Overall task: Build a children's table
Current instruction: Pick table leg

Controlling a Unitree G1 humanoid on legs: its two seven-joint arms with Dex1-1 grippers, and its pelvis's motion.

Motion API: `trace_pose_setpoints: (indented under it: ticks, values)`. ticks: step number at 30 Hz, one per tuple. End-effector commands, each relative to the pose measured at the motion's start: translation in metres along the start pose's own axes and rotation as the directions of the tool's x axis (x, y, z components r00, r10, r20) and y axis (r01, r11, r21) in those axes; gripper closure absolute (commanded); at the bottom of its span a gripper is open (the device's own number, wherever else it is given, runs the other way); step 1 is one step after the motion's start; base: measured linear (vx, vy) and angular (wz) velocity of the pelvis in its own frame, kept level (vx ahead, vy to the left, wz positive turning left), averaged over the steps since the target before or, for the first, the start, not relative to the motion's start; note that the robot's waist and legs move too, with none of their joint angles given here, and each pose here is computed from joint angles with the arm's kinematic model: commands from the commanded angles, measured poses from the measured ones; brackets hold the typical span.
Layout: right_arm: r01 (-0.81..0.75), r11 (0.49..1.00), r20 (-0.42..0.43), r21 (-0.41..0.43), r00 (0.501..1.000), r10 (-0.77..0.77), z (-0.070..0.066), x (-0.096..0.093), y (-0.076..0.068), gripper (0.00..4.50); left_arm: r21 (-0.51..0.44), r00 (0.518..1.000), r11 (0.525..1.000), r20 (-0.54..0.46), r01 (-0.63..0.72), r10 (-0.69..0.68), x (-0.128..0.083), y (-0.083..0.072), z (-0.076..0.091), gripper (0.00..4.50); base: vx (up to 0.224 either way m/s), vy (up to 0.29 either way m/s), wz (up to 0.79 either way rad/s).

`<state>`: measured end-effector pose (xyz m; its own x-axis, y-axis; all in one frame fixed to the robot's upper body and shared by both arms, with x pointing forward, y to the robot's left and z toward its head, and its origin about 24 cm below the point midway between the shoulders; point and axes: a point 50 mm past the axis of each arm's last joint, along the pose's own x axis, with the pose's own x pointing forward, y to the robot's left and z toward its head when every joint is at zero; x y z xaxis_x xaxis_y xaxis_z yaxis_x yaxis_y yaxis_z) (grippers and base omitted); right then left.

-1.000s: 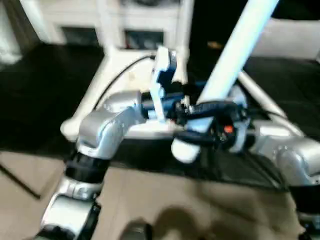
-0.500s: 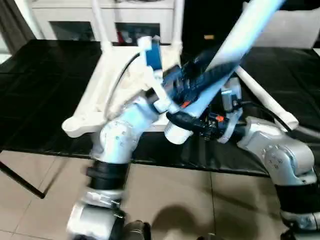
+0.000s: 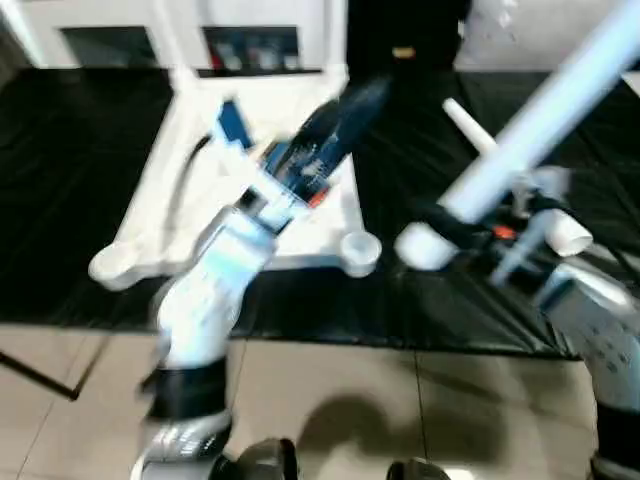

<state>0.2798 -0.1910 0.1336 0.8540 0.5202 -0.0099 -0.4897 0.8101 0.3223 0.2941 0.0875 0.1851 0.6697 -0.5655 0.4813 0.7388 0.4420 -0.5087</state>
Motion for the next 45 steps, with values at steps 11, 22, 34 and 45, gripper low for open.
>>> trace_pose_setpoints:
  ticks: [11, 22, 34, 45]
  values:
    - [0.448, 0.889, -0.032, -0.101, 0.891, -0.452, -0.011, 0.000, -0.020, 2.57, 0.368, 0.905, 0.840, 0.008, -0.399, 0.426, -0.040, 0.034, 0.008, 0.67, 0.005, 0.000, 0.00]
    - [0.431, 0.901, 0.082, -0.047, 0.901, -0.426, -0.003, 0.006, -0.018, 2.57, 0.407, 0.866, 0.784, 0.037, -0.469, 0.499, -0.047, 0.039, 0.004, 0.67, 0.000, 0.000, 0.00]
    - [0.299, 0.908, 0.315, 0.293, 0.867, -0.387, 0.017, 0.015, -0.002, 2.57, 0.458, 0.839, 0.741, 0.020, -0.491, 0.544, -0.052, 0.042, -0.001, 0.67, 0.000, 0.000, 0.00]
    - [0.397, 0.917, 0.070, -0.034, 0.916, -0.394, -0.017, 0.004, -0.005, 2.57, 0.621, 0.786, 0.622, -0.014, -0.477, 0.618, -0.068, 0.054, -0.008, 0.67, 0.000, 0.000, 0.00]
